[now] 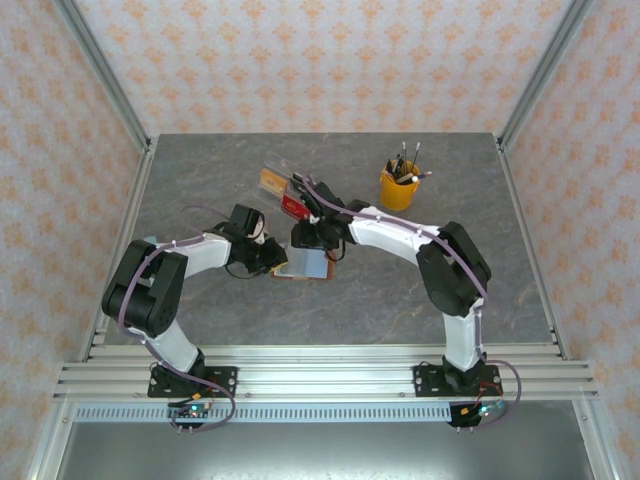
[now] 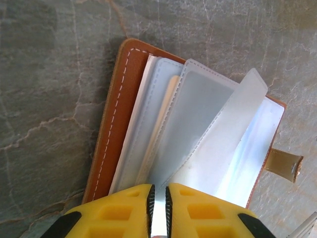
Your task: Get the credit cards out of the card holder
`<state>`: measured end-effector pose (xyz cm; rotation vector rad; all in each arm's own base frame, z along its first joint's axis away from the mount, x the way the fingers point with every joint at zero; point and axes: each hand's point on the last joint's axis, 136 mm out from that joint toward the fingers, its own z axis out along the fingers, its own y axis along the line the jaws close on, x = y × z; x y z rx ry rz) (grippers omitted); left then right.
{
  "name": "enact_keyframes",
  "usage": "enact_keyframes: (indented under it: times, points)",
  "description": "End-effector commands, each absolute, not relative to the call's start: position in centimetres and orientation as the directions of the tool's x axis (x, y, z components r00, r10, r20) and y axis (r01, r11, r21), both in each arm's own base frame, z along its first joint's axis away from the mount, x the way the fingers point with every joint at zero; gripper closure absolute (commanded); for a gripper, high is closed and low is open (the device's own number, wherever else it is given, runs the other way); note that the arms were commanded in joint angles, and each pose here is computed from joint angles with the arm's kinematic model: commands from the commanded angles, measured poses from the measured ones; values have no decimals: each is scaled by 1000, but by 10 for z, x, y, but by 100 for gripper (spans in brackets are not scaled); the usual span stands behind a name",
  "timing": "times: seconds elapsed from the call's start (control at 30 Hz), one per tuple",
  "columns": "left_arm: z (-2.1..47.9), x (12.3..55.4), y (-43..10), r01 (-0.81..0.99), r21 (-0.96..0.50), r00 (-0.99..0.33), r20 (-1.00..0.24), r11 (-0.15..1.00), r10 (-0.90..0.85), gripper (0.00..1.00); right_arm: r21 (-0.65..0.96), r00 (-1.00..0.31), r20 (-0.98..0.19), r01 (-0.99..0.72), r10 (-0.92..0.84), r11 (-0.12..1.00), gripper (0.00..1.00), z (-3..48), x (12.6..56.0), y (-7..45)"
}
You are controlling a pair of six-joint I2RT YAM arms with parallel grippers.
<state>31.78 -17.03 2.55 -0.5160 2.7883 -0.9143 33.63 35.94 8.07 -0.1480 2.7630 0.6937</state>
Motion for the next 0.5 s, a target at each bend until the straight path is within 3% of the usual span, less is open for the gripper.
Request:
enact_keyframes:
  times: [0.0,0.27,0.47]
  points:
    - [14,309,-168,-292,-569,-931,-14,769,-365,81,414,-972,-236,-85,17,906,54,63,339,359]
    - [13,309,-168,-299,-568,-929,-10,767,-369,82,309,-981,-196,-60,1,949,55,34,341,351]
    - [20,313,-170,-295,-585,-926,-20,756,-377,82,260,-984,-177,-67,-21,963,63,20,339,344]
